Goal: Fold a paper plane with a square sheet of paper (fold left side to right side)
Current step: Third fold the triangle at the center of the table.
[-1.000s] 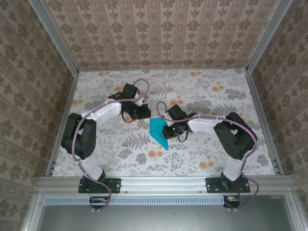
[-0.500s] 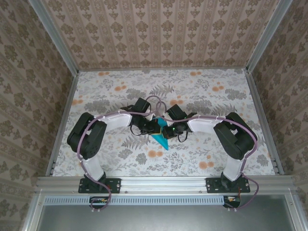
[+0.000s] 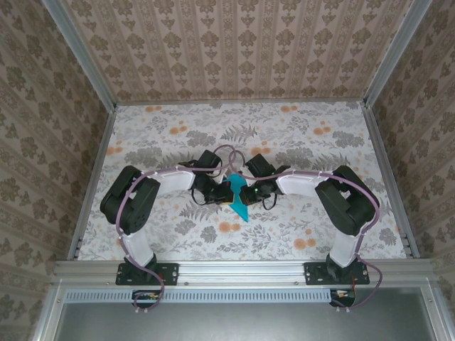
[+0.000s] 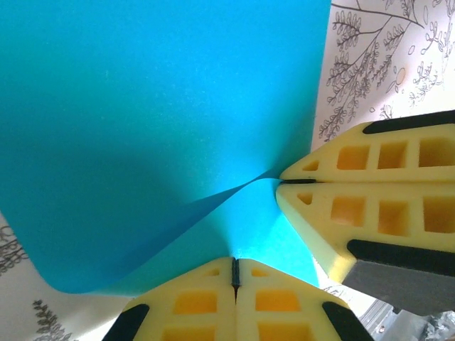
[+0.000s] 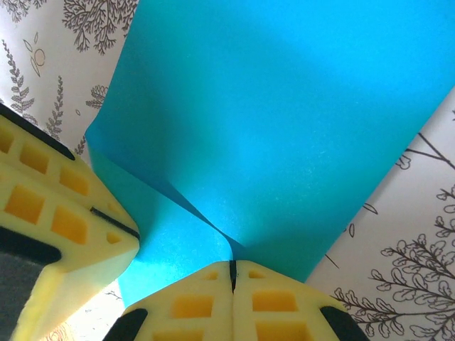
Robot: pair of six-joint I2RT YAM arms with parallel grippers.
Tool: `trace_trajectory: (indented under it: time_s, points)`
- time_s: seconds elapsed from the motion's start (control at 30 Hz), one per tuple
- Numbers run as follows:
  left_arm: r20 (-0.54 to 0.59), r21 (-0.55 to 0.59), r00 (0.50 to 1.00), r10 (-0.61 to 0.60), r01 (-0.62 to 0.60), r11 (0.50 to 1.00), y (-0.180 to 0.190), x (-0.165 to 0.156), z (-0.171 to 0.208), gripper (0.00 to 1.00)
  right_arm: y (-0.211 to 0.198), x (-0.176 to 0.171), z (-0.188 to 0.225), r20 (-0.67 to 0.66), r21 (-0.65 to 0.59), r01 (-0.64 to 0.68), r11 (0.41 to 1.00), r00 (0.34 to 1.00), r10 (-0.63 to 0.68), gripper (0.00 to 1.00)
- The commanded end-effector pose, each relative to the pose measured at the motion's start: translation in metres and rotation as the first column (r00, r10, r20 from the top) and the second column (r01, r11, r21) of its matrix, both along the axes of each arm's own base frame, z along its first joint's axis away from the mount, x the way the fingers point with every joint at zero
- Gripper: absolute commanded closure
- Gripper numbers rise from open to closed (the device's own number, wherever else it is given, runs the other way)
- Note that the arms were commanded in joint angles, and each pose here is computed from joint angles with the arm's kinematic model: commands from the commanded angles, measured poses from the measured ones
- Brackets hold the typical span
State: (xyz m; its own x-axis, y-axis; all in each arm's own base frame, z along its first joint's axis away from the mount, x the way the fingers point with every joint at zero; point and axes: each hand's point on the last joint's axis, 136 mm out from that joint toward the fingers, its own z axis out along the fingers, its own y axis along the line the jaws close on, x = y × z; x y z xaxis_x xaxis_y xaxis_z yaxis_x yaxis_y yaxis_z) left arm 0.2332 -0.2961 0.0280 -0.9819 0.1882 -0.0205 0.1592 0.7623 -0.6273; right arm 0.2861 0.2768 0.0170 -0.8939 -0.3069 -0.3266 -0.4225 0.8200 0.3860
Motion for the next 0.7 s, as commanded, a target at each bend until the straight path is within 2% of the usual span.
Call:
trace_trajectory:
  time_s: [0.0, 0.4, 0.57, 0.67]
  points:
    - [-0.031, 0.071, 0.999, 0.007, -0.005, 0.997, 0.012, -0.01, -0.018, 0.98, -0.013, -0.015, -0.021, -0.064, -0.09, -0.022, 0.996, 0.998, 0.016, 1.0]
    - [-0.053, 0.144, 0.998, 0.024, -0.016, 0.99, 0.028, -0.017, -0.037, 1.0, -0.003, -0.002, -0.004, -0.039, -0.037, 0.016, 0.999, 0.999, -0.017, 1.0]
    - [-0.058, 0.161, 0.998, 0.029, -0.019, 0.987, 0.032, -0.019, -0.043, 1.0, -0.004, 0.02, 0.03, -0.001, 0.037, 0.108, 0.993, 0.994, -0.108, 0.83]
    - [-0.056, 0.161, 0.998, 0.029, -0.019, 0.987, 0.032, -0.019, -0.043, 1.0, -0.012, 0.021, 0.052, 0.008, 0.067, 0.153, 0.986, 0.988, -0.153, 0.72]
